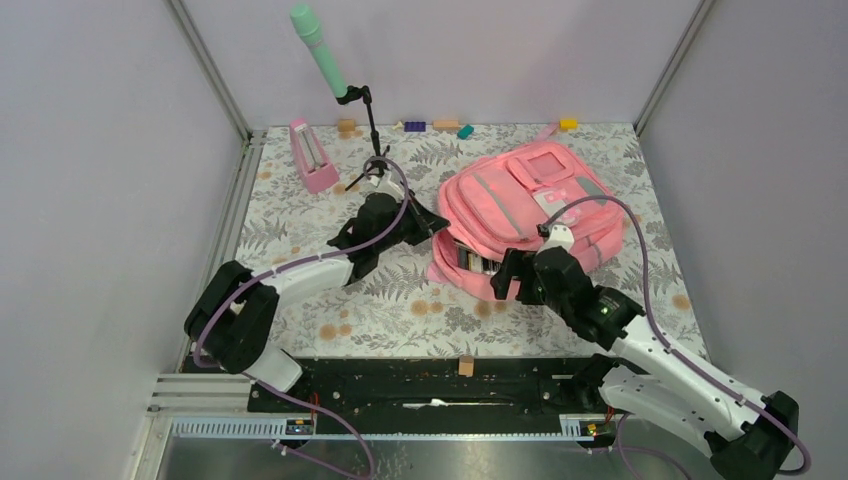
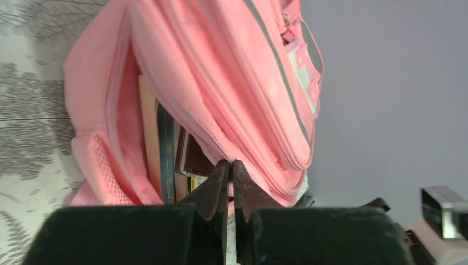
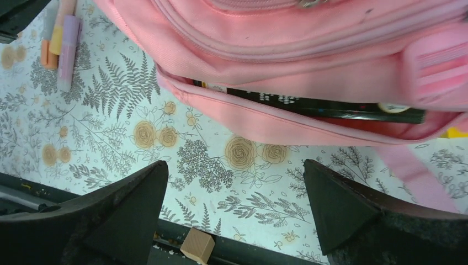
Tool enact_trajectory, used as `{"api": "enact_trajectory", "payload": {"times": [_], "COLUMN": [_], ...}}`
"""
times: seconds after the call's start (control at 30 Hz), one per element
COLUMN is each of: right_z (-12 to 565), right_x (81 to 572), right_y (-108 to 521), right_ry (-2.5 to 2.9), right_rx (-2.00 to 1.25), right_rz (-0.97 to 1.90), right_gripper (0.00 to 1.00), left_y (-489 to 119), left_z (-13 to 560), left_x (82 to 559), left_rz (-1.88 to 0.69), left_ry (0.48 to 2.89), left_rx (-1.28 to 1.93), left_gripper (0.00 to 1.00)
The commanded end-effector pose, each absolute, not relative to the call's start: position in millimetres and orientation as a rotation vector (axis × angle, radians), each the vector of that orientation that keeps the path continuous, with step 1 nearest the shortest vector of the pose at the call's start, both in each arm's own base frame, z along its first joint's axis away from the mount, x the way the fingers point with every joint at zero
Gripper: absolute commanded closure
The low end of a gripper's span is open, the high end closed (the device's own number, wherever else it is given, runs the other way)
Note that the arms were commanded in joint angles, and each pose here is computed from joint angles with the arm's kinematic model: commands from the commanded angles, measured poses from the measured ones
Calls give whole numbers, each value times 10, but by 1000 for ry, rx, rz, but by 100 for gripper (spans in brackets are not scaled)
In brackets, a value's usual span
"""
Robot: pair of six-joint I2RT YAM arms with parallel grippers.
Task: Pack the student bag
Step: Zip the student bag at the center of the board.
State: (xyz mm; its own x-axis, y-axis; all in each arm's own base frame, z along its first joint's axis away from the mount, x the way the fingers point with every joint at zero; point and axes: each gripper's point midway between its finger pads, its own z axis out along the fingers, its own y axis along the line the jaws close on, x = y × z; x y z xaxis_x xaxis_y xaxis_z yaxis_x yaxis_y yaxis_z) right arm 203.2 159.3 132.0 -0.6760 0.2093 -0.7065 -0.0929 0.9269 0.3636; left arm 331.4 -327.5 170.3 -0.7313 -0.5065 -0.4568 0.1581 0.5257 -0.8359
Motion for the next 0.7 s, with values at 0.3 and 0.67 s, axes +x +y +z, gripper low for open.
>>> {"api": "enact_trajectory", "payload": {"times": [0.3,0.67], "right_z": [1208,735], "right_x": [1998,1863], "right_y": [1013,647], "right_ry": [2391,2362], "right_rx": [231,538], "right_rz": [352,260], "right_gripper": [2,12], "left_y": [-2954,-3042], "left_z": [1927,2419], "left_x": [3293,3167], "left_rz": [-1156,-1250], "left_ry": [2084,2004], "left_rx": [-139,-15], "left_gripper": [100,100]}}
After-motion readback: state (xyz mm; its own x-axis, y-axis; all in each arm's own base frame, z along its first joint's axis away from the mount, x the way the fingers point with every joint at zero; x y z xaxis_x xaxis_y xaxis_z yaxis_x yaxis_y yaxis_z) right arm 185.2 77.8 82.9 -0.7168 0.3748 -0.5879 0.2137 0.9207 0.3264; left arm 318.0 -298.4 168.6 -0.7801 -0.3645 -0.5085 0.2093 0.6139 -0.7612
